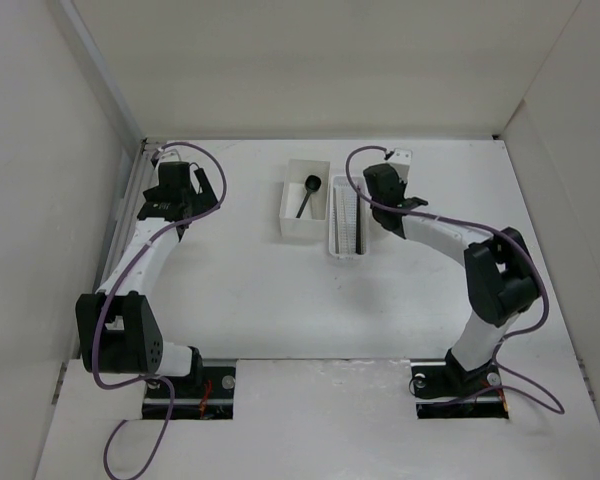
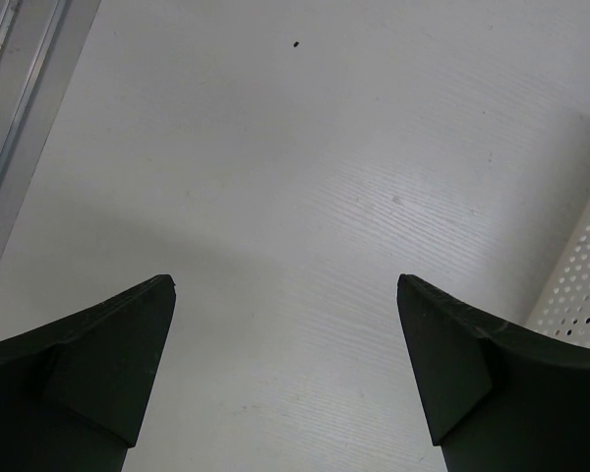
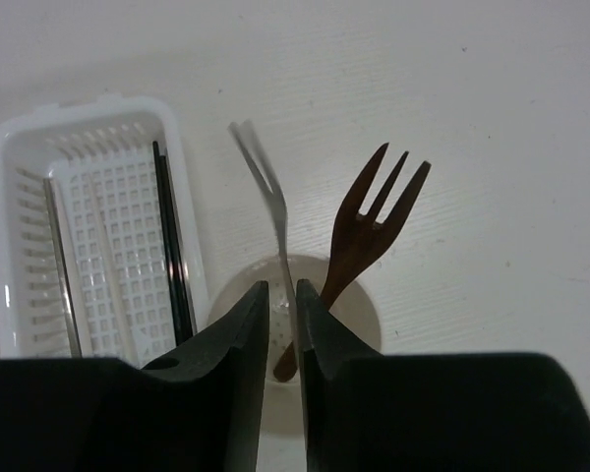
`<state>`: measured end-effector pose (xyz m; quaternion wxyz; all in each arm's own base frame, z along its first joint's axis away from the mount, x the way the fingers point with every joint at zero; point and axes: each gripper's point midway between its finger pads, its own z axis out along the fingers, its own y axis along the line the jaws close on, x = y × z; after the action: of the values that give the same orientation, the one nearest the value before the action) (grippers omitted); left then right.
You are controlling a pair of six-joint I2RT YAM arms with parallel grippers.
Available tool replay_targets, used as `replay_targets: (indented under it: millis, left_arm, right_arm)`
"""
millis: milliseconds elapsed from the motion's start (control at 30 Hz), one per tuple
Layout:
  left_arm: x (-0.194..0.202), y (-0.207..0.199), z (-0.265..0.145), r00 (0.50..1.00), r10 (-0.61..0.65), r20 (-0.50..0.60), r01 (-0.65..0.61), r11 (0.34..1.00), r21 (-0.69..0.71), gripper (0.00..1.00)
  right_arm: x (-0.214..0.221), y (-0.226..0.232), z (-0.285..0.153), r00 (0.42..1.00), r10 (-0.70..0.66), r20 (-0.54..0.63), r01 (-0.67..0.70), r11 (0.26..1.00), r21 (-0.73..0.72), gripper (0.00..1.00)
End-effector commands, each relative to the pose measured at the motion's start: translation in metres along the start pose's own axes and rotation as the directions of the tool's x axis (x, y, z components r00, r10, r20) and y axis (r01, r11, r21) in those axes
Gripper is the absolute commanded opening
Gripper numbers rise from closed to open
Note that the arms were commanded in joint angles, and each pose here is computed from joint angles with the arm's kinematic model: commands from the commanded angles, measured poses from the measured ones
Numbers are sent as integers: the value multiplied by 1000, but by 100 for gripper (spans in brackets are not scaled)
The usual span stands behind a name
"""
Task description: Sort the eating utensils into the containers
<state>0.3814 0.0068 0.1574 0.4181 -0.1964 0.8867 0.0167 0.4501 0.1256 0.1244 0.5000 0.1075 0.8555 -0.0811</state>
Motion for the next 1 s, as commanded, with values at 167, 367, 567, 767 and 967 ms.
replay_targets:
  millis: [167, 367, 567, 767, 967]
  left_arm:
    - [-23, -5, -6, 998, -8, 57, 8, 1000, 14, 95]
    - [-23, -5, -6, 998, -8, 57, 8, 1000, 14, 95]
    - [-55, 13, -9, 989, 16, 147, 1, 994, -113, 96]
    - [-86, 46, -6, 984, -22, 176, 58, 978, -201, 98]
    - [-118, 94, -13, 984, 45, 174, 12, 950, -311, 98]
  right_arm:
    - [-30, 6, -32, 993, 61, 100, -55, 997, -57, 35]
    - [-79, -11, -69, 970, 133, 205, -119, 990, -78, 36]
    - [-141, -96, -46, 979, 172, 106, -160, 981, -114, 58]
    - [-166, -203, 6, 980, 197, 31, -198, 977, 80, 78]
    - [-159, -269, 33, 953, 301, 22, -301, 944, 132, 80]
